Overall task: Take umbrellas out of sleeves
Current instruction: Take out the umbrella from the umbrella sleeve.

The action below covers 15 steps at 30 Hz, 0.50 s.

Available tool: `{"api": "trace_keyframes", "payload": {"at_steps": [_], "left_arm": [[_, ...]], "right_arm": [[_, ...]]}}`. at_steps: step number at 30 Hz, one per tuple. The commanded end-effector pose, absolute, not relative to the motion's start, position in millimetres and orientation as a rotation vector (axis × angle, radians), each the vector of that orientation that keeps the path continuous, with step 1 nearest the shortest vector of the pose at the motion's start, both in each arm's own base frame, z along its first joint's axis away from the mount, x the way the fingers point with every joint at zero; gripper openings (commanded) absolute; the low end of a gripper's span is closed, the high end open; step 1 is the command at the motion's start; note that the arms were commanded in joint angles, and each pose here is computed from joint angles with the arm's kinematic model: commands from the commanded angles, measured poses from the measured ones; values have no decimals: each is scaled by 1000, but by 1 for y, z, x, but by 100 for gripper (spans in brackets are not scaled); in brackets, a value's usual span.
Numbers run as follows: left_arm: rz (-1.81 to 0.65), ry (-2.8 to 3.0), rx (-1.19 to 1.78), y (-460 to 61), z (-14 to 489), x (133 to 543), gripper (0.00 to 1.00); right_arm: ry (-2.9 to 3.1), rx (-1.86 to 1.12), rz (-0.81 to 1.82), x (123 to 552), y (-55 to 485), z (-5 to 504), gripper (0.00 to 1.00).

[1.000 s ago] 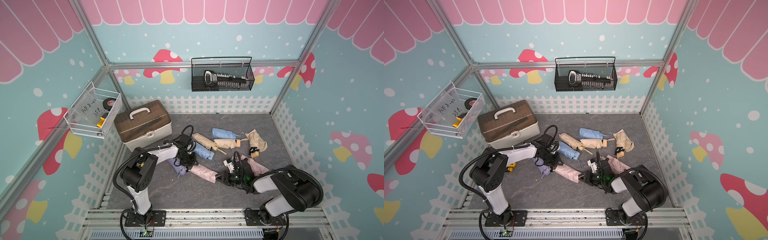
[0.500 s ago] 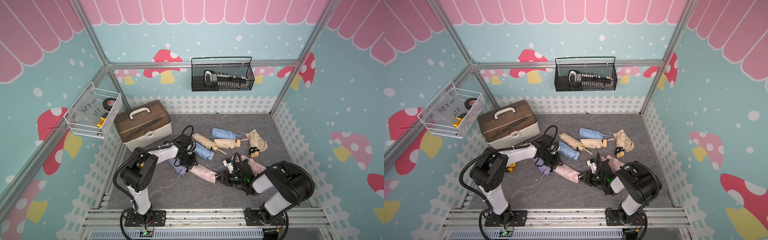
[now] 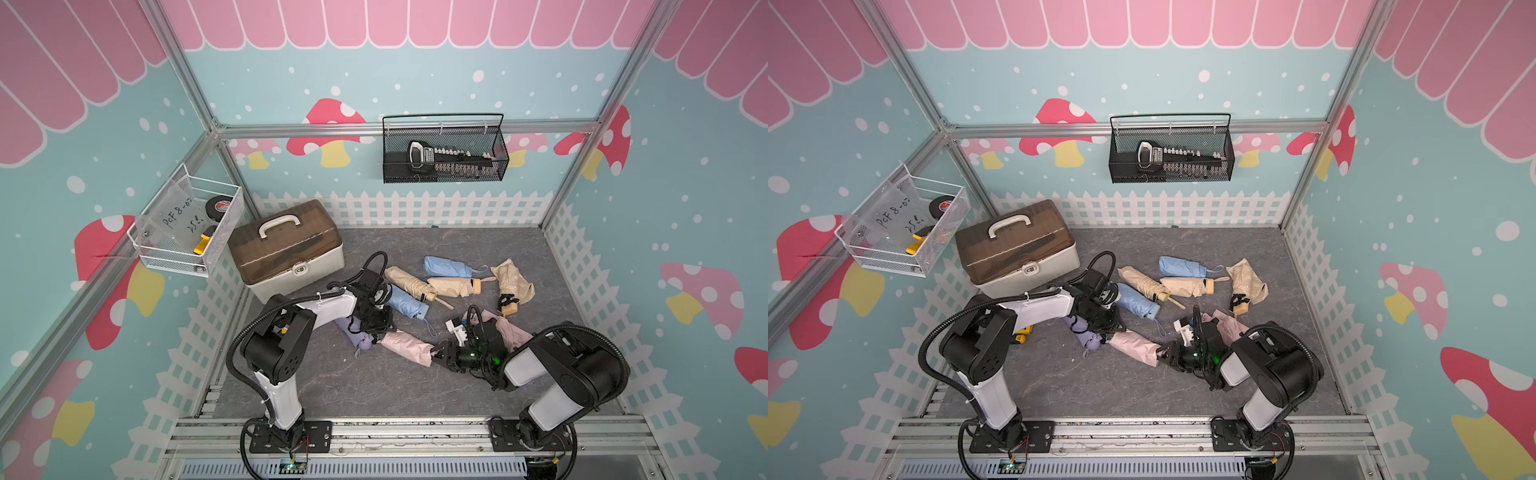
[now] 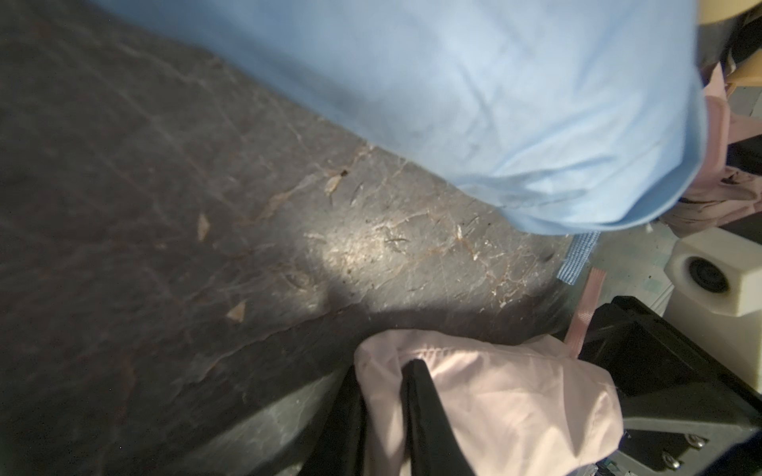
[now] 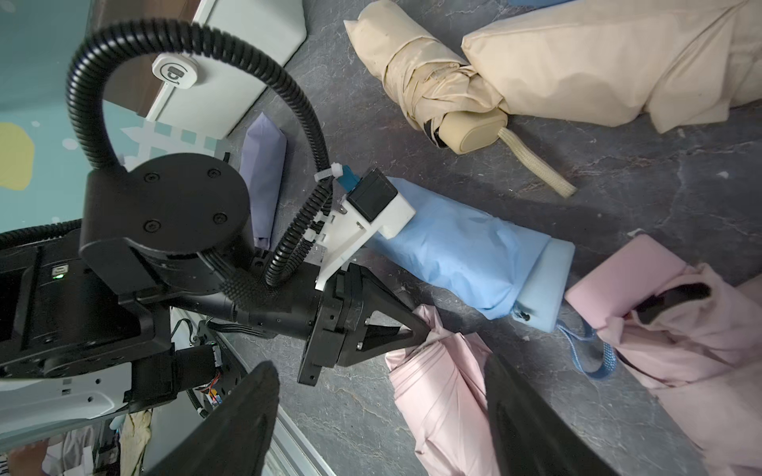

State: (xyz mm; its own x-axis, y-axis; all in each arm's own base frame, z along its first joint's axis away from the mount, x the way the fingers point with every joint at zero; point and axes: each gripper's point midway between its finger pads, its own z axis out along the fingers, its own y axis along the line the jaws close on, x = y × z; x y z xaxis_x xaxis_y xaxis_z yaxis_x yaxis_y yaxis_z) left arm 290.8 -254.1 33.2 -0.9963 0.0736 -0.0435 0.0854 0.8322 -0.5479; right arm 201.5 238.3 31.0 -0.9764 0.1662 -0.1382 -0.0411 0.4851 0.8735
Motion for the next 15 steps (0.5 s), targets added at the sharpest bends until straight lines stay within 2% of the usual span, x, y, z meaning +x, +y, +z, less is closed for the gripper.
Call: {"api": "trace_keyframes", "payload": {"at_steps": [1,15], "left_arm": [[-912,3101,196,-259,11,259,19],[-901,3103,213,-256,11,253,17]], "right_arm": [[2469,139,1523,205,240,28,42],[2419,71,1556,213,249,40,41]]}}
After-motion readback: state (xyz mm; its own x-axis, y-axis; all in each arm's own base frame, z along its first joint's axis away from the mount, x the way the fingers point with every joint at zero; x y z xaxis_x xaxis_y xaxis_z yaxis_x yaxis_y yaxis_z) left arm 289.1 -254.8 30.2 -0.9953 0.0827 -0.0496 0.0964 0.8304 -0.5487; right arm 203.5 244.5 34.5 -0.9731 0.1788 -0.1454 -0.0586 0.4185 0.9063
